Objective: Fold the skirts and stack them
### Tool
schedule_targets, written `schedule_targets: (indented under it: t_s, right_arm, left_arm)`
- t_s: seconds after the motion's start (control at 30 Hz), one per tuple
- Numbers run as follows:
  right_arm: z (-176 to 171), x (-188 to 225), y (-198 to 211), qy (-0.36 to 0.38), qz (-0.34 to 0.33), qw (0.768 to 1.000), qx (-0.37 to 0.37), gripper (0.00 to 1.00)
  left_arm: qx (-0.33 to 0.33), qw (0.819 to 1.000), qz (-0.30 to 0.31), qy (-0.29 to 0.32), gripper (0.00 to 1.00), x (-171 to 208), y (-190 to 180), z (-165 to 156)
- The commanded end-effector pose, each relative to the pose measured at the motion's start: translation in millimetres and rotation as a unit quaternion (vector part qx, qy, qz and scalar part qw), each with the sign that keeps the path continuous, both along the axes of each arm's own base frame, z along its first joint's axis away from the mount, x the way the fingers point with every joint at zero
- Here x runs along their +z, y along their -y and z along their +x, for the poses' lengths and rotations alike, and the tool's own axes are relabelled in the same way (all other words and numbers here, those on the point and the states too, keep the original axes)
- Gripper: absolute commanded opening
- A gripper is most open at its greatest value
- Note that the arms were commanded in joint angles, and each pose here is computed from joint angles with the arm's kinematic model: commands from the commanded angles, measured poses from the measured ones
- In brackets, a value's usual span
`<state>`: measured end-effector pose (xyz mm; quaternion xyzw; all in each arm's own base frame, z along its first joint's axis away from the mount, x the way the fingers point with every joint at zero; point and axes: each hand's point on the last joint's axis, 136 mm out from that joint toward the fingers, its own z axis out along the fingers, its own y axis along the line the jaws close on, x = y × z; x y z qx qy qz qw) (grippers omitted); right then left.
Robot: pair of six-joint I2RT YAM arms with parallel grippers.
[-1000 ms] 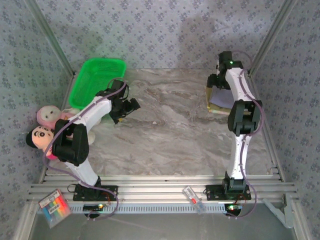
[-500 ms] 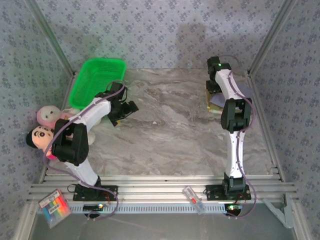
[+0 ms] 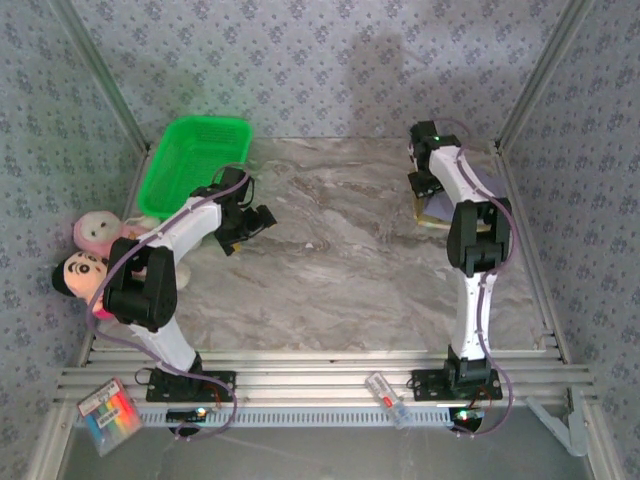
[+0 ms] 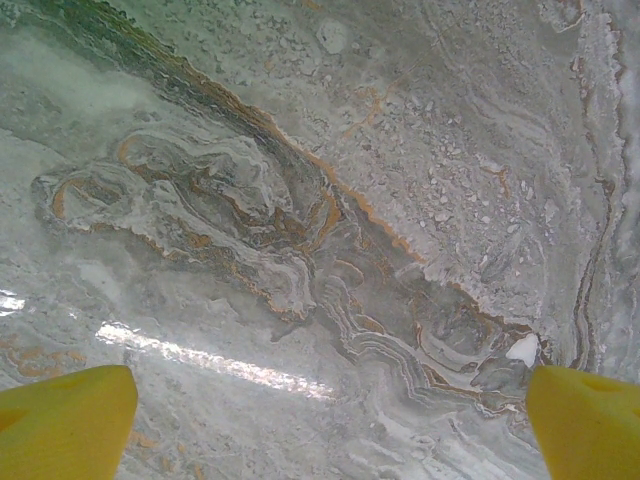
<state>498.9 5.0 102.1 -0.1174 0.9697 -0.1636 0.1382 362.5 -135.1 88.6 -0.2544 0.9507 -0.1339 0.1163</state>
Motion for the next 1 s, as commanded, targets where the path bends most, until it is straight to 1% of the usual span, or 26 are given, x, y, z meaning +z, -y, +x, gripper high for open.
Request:
schedule_targets:
  t_s: [0.0,0.03,0.1,0.17,0.2,0.23,0.3,0.4,0.5,0.53,0.6,0.67,0.7,0.73,0.77,0.8,0.83,0.97]
  right_arm:
    - [-9,1,-14,-0.016,0.015,0.999,0.048,0.23]
    - [-11,-2,-18,-0.022,0.028,0.998,0.054,0.29]
    - [-12,0,-26,-0.021,0.051,0.997,0.059,0.33]
    - [-13,10,-39,-0.01,0.088,0.994,0.066,0.37]
    - [-12,18,-44,0.001,0.106,0.992,0.067,0.41]
    - [-9,27,-45,0.018,0.119,0.991,0.058,0.45]
    - [-4,45,-40,0.054,0.141,0.988,0.025,0.49]
    - [3,64,-23,0.107,0.192,0.975,-0.046,0.51]
    - [5,59,-8,0.126,0.24,0.959,-0.088,0.52]
    - [3,49,1,0.116,0.235,0.959,-0.107,0.51]
    - [-2,30,24,0.091,0.201,0.964,-0.147,0.52]
    - [-8,16,43,0.072,0.183,0.963,-0.187,0.56]
    - [-10,10,48,0.067,0.178,0.962,-0.198,0.62]
    - [-13,5,55,0.065,0.17,0.961,-0.208,0.74]
    - [-14,2,59,0.064,0.163,0.961,-0.213,0.82]
    - [-15,-3,63,0.062,0.155,0.962,-0.217,0.95]
    - [-16,-8,66,0.057,0.151,0.962,-0.218,1.0]
    - [-14,-24,66,0.036,0.158,0.966,-0.2,1.0]
  left_arm:
    - [-0.003,1.0,-0.005,0.015,1.0,13,-2,2]
    - [-0.003,1.0,-0.005,0.016,1.0,13,-2,2]
    - [-0.003,1.0,-0.005,0.017,1.0,14,-2,2]
    - [-0.003,1.0,-0.001,0.018,1.0,15,-4,2]
    - [-0.003,1.0,0.0,0.019,1.0,15,-5,1]
    - [-0.001,1.0,0.002,0.02,1.0,16,-6,2]
    - [0.001,1.0,0.004,0.022,1.0,17,-9,2]
    - [0.004,1.0,0.006,0.023,1.0,19,-13,2]
    - [0.007,1.0,0.008,0.021,1.0,17,-16,2]
    - [0.007,1.0,0.007,0.02,1.0,17,-16,2]
    - [0.007,1.0,0.006,0.018,1.0,16,-15,2]
    - [0.006,1.0,0.004,0.017,1.0,15,-15,2]
    - [0.006,1.0,0.004,0.017,1.0,15,-15,3]
    - [0.007,1.0,0.004,0.016,1.0,15,-15,2]
    - [0.007,1.0,0.004,0.017,1.0,15,-15,3]
    - [0.007,1.0,0.004,0.018,1.0,15,-15,3]
    - [0.007,1.0,0.004,0.017,1.0,15,-15,3]
    - [0.005,1.0,0.004,0.019,1.0,16,-14,5]
